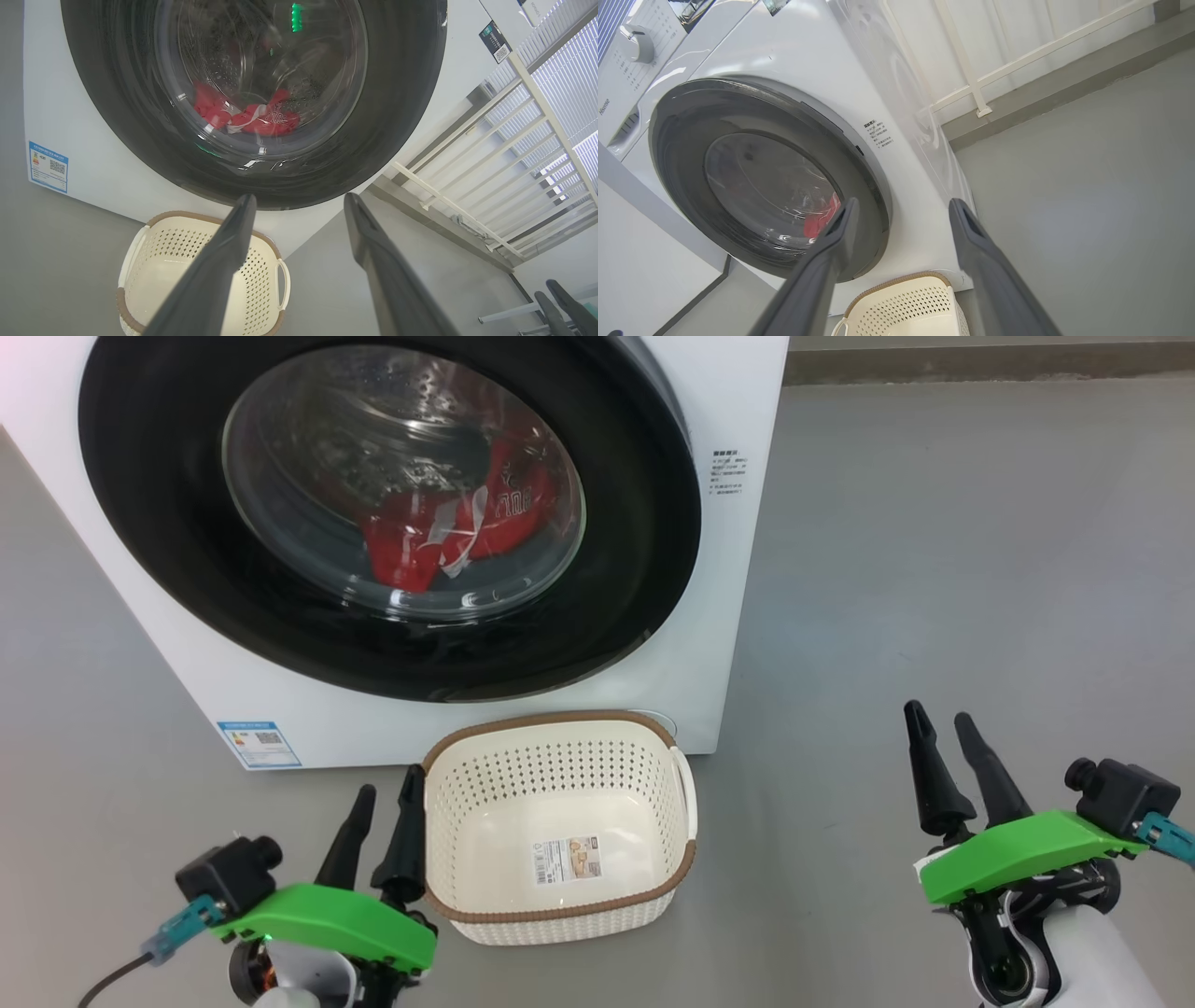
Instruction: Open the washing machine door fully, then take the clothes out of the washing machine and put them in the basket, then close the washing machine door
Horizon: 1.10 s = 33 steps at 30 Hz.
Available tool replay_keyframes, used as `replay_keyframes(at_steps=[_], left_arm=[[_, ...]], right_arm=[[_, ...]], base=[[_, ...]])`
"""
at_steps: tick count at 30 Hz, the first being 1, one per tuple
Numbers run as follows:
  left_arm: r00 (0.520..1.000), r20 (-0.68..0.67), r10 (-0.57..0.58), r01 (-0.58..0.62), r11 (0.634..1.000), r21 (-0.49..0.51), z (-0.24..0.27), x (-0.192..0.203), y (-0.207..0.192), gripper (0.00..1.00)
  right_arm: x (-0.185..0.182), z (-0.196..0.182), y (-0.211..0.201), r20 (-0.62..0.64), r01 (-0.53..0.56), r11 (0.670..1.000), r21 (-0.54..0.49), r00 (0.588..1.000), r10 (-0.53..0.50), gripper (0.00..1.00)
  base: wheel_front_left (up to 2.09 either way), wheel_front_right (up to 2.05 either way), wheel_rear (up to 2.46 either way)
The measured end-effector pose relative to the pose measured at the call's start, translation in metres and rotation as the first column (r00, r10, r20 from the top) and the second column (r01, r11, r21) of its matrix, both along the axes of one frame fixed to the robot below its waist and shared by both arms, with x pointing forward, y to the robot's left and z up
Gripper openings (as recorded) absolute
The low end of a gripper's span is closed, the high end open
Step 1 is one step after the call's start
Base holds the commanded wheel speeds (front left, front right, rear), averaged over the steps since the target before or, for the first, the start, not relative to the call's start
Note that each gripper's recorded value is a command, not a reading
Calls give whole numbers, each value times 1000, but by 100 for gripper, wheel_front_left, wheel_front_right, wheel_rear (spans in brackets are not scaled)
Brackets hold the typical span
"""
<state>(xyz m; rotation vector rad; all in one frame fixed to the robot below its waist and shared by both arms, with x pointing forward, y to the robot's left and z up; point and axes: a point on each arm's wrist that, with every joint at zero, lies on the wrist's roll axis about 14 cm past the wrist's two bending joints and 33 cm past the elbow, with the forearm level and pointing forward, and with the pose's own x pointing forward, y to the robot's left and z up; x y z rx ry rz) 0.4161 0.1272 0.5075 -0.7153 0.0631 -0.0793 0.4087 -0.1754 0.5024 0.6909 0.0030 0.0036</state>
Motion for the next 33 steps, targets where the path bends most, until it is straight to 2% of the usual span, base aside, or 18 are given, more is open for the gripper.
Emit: replay_keyframes(at_steps=[6, 18, 33], left_arm=[[999, 31, -7, 4, 997, 72, 7, 5, -3, 100], [996, 83, -30, 14, 981, 192, 16, 7, -11, 100], [984, 171, -54, -11, 935, 354, 36, 12, -18, 100]], right_arm=[[1, 4, -2, 21, 1, 995, -98, 1000, 1, 100], [9, 21, 2, 80, 0, 978, -209, 997, 17, 100], [14, 35, 7, 135, 5, 931, -365, 990, 47, 100]], base=[[0, 0, 0], [0, 0, 0], [0, 0, 0]])
